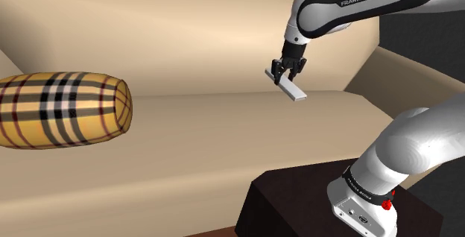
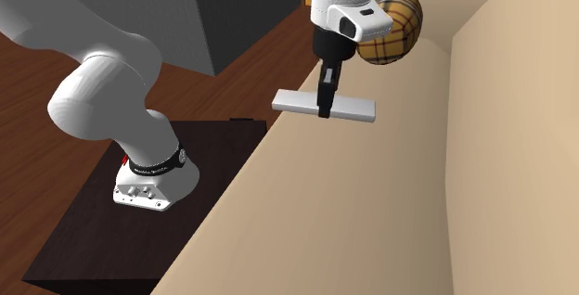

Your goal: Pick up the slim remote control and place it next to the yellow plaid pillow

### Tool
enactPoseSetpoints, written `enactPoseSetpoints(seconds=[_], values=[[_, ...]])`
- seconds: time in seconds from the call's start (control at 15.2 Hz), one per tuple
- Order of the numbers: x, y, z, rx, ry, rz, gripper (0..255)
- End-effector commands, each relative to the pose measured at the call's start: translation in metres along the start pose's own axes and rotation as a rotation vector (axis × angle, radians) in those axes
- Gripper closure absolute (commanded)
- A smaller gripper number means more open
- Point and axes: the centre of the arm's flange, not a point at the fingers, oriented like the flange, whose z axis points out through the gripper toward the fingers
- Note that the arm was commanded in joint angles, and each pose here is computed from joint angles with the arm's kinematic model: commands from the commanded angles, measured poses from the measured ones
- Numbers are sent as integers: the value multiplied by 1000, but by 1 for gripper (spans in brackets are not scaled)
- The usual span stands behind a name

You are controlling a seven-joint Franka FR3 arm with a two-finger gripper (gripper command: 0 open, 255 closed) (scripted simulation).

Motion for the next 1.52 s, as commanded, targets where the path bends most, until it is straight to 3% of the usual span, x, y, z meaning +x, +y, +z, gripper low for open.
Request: enactPoseSetpoints(seconds=[0.0,0.92,1.45], values=[[0,0,-10,0,0,0,255],[0,3,-79,0,0,0,255],[11,-102,-83,0,0,0,255]])
